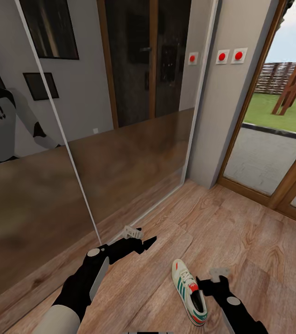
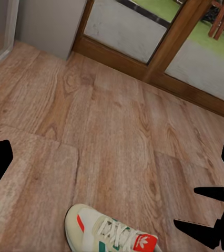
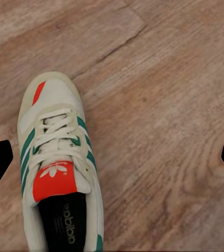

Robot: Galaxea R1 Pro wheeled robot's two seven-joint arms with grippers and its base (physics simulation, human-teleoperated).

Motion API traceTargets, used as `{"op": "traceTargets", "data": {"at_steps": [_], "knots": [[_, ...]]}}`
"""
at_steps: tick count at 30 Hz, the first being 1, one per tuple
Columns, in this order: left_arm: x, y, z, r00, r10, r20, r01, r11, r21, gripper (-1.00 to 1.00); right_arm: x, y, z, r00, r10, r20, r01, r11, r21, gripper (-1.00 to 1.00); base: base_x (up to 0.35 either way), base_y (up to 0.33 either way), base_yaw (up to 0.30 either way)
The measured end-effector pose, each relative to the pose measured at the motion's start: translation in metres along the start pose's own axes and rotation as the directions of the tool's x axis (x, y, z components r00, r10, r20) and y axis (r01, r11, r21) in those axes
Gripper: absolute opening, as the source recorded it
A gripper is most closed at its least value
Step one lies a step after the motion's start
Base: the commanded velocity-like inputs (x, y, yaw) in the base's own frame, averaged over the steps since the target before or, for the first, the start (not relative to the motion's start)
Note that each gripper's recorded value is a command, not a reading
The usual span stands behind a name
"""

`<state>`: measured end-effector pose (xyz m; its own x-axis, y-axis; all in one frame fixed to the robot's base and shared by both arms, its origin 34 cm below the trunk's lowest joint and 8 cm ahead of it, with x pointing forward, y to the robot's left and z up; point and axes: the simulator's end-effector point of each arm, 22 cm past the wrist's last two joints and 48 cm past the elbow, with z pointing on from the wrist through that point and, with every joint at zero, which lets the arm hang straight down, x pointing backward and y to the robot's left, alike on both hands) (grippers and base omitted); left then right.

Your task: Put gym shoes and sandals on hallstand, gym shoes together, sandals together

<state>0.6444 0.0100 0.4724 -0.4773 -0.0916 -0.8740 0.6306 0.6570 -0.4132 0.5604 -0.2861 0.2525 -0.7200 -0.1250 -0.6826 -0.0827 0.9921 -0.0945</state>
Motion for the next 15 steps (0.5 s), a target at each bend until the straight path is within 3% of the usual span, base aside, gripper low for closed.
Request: {"op": "traceTargets", "data": {"at_steps": [7,15], "knots": [[0.0,0.0,0.0,1.0,0.0,0.0,0.0,1.0,0.0,1.0,0.001,0.002,0.0,1.0,-0.014,-0.003,0.014,1.0,-0.003,1.0,0.0,0.0,0.0],[0.0,0.0,0.0,1.0,0.0,0.0,0.0,1.0,0.0,1.0,-0.002,0.016,0.001,0.998,-0.068,0.003,0.068,0.997,-0.033,1.0,0.0,0.0,0.0]]}}
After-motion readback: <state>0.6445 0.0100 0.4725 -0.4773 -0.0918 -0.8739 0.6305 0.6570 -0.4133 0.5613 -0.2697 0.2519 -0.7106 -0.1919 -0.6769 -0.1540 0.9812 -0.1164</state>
